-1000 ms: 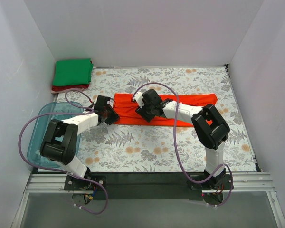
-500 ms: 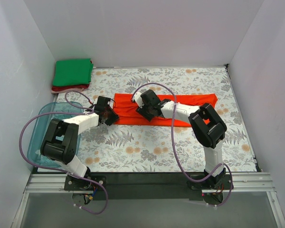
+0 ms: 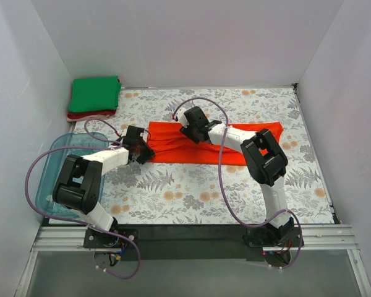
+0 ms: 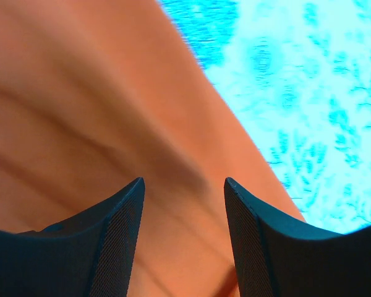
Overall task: Fold and stack the t-shirts
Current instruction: Fold the tshirt
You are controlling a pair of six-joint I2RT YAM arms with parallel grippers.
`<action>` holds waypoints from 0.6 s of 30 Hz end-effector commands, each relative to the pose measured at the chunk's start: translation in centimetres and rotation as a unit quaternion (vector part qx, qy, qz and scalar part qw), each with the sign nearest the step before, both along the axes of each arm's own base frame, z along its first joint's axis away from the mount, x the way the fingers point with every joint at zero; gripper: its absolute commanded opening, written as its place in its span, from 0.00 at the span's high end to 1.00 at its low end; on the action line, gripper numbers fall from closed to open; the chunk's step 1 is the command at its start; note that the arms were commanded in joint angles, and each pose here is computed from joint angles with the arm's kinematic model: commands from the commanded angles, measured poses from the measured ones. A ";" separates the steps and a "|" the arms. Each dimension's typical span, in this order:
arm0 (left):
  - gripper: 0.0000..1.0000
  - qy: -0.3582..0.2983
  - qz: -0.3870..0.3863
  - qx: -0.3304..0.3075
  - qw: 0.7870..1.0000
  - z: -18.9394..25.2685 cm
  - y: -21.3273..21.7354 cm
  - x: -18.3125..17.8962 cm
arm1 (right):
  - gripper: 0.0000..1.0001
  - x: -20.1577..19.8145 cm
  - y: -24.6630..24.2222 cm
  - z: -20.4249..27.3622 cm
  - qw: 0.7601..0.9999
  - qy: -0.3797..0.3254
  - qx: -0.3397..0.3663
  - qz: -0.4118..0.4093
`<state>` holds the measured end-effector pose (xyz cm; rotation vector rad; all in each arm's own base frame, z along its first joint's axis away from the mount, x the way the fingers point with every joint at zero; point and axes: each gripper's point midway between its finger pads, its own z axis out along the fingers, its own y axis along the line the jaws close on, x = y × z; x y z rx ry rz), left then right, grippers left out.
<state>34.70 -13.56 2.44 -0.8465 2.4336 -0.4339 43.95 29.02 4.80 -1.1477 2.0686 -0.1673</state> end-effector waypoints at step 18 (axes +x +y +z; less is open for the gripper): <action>0.60 -0.048 0.030 0.031 0.998 3.6 1.9 0.3 | 0.37 -5.0 7.4 4.5 0.975 0.067 0.165 0.129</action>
